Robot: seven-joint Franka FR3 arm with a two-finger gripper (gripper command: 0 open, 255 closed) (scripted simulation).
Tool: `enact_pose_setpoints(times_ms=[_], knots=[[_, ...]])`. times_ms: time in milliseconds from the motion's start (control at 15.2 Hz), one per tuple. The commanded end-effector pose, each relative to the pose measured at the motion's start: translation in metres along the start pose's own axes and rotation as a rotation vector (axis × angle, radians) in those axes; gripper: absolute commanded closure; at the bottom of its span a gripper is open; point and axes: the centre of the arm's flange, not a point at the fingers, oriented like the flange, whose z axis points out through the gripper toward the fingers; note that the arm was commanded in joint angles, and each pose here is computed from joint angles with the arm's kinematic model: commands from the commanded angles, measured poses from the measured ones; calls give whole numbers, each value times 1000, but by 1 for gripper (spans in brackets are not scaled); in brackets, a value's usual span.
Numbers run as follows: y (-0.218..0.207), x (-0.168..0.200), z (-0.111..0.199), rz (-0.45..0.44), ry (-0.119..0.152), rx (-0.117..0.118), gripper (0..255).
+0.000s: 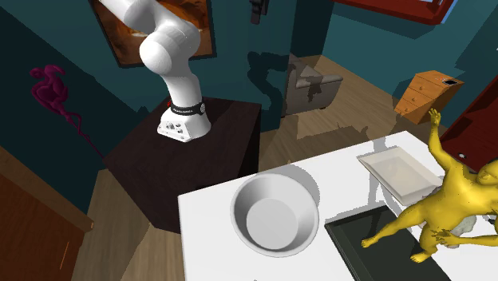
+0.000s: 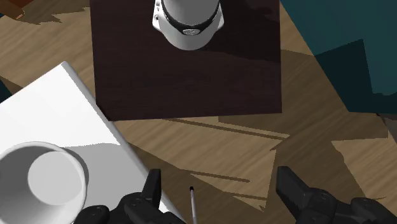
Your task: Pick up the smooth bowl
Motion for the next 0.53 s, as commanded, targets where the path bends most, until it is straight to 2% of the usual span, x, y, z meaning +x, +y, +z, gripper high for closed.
enact_pose_setpoints(times_ms=[0,462], knots=[[0,0,0,0,0,0,0],[34,33,71,17,26,-82,0]])
